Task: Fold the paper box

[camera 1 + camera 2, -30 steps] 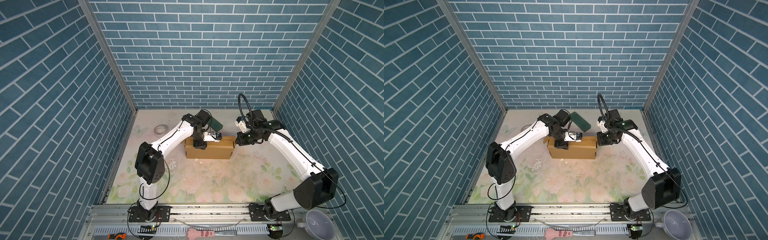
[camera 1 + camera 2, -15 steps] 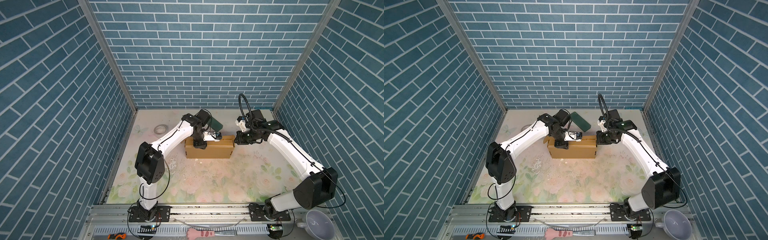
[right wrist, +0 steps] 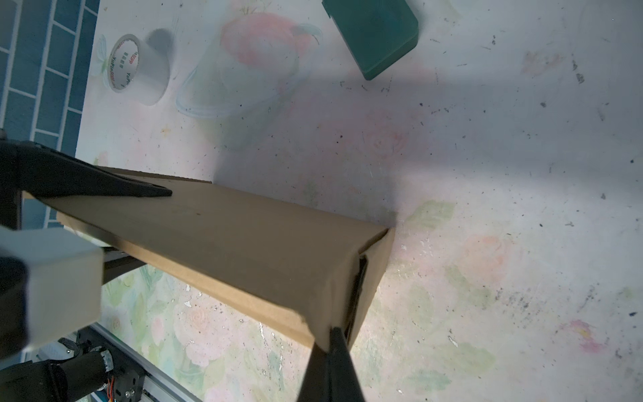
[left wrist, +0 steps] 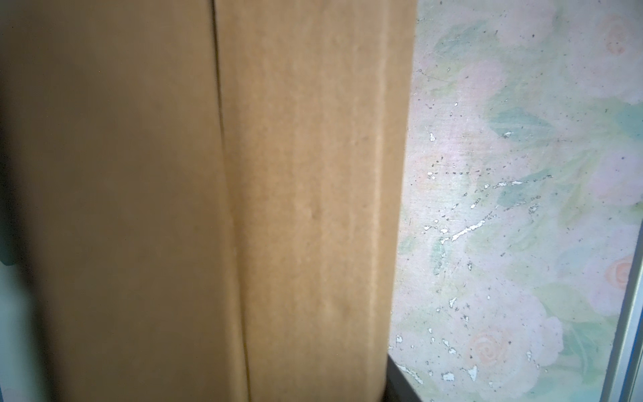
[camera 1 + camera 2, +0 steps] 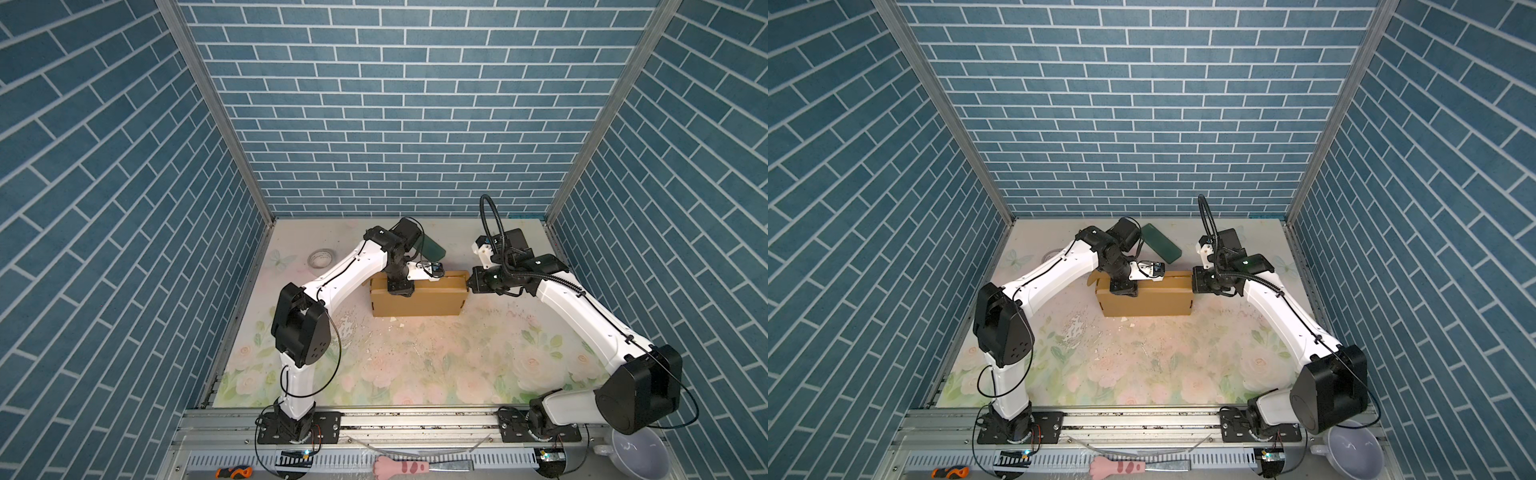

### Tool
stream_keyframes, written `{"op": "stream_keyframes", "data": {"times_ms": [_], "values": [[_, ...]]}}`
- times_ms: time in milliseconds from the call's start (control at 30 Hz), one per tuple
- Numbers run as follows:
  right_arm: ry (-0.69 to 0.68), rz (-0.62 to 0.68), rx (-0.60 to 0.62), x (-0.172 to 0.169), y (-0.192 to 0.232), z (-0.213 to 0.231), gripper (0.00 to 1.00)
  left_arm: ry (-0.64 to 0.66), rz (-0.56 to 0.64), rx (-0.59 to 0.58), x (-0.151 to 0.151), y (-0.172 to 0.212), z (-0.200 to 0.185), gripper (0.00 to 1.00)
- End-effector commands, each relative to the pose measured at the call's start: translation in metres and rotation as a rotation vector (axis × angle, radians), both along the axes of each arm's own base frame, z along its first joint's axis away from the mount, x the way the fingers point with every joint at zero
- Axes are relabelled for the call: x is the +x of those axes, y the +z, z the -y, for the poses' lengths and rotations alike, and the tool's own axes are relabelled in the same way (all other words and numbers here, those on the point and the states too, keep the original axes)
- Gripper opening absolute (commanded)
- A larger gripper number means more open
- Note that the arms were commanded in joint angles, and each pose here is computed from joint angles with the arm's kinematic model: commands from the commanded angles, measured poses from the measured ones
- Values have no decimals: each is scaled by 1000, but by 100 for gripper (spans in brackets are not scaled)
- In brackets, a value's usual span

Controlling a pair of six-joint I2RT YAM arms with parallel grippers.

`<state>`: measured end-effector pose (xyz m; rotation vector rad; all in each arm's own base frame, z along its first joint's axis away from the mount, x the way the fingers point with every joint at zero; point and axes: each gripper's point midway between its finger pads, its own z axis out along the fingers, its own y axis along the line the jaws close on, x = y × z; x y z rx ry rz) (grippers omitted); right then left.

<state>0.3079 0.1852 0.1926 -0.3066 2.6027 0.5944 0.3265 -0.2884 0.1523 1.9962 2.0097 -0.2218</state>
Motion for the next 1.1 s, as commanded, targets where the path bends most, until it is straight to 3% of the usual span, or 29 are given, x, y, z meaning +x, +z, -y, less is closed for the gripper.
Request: {"op": "stream_keyframes", "data": {"times_ms": [0, 133, 200, 300, 567, 900, 1067], "values": [[-51, -81, -92, -5, -34, 14, 0, -13, -66, 5, -1, -28, 7, 35], [-50, -82, -106, -5, -34, 16, 0, -4, -19, 10, 8, -19, 5, 47], [-45, -85, -115, -5, -34, 17, 0, -3, -2, 9, 10, -14, 5, 48], [-31, -80, -127, -5, -30, 18, 0, -14, -2, 4, 11, -14, 6, 38], [-2, -32, -158, 8, -11, 16, 1, -24, -73, 8, 1, -33, 8, 26], [18, 4, -173, 18, 3, 15, 16, -28, -85, 5, -2, -34, 9, 23], [25, 8, -167, 18, 6, 13, 14, -26, -86, 5, -1, -35, 9, 23]]}}
